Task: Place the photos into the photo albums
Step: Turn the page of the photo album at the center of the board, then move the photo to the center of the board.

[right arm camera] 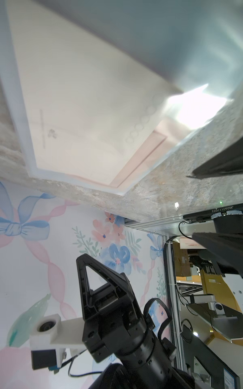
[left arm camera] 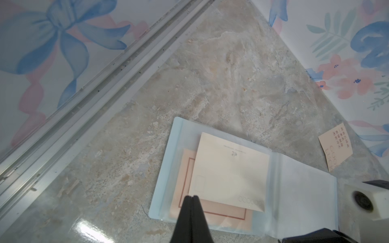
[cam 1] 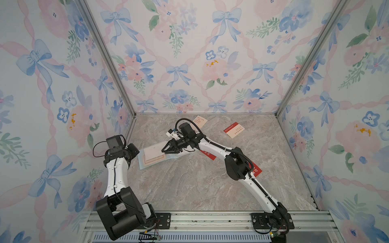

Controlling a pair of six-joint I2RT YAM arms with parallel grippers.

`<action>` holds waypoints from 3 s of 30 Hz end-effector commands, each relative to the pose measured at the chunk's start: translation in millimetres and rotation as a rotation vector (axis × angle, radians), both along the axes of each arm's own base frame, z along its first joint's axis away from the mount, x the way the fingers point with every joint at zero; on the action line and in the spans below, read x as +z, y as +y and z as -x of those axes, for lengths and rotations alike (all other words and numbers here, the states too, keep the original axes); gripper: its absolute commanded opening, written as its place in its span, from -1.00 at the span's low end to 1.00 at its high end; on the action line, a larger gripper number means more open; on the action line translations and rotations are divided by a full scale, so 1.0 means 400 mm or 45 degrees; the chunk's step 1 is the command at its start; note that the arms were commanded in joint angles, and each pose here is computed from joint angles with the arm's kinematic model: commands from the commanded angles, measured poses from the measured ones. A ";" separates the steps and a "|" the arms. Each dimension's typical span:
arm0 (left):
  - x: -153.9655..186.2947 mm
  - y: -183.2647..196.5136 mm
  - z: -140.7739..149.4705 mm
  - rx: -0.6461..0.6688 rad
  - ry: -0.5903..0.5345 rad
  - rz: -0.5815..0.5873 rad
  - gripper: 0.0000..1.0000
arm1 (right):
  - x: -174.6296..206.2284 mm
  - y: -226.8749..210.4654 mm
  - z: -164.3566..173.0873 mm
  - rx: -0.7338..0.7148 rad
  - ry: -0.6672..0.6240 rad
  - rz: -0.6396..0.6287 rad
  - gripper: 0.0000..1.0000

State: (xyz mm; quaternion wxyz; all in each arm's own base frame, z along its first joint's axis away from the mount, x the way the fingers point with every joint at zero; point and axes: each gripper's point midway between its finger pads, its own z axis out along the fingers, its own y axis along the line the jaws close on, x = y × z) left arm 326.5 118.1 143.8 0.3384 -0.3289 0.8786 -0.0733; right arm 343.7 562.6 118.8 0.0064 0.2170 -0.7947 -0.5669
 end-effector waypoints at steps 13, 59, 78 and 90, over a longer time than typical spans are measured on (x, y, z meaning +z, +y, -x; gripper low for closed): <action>0.019 -0.238 -0.107 -0.318 -0.013 0.045 -0.95 | 0.074 -0.370 -0.166 -0.309 -0.191 0.148 -0.13; -0.098 -0.745 -0.650 -0.615 -0.214 0.151 -1.00 | 0.041 -0.832 -0.207 -0.662 -0.197 0.416 -0.11; -0.262 -0.773 -0.856 -0.494 -0.254 0.272 -1.00 | 0.051 -0.892 -0.146 -0.684 -0.201 0.431 -0.11; -0.337 -0.843 -0.835 -0.527 -0.189 0.360 -1.00 | 0.050 -0.911 -0.126 -0.683 -0.197 0.450 -0.11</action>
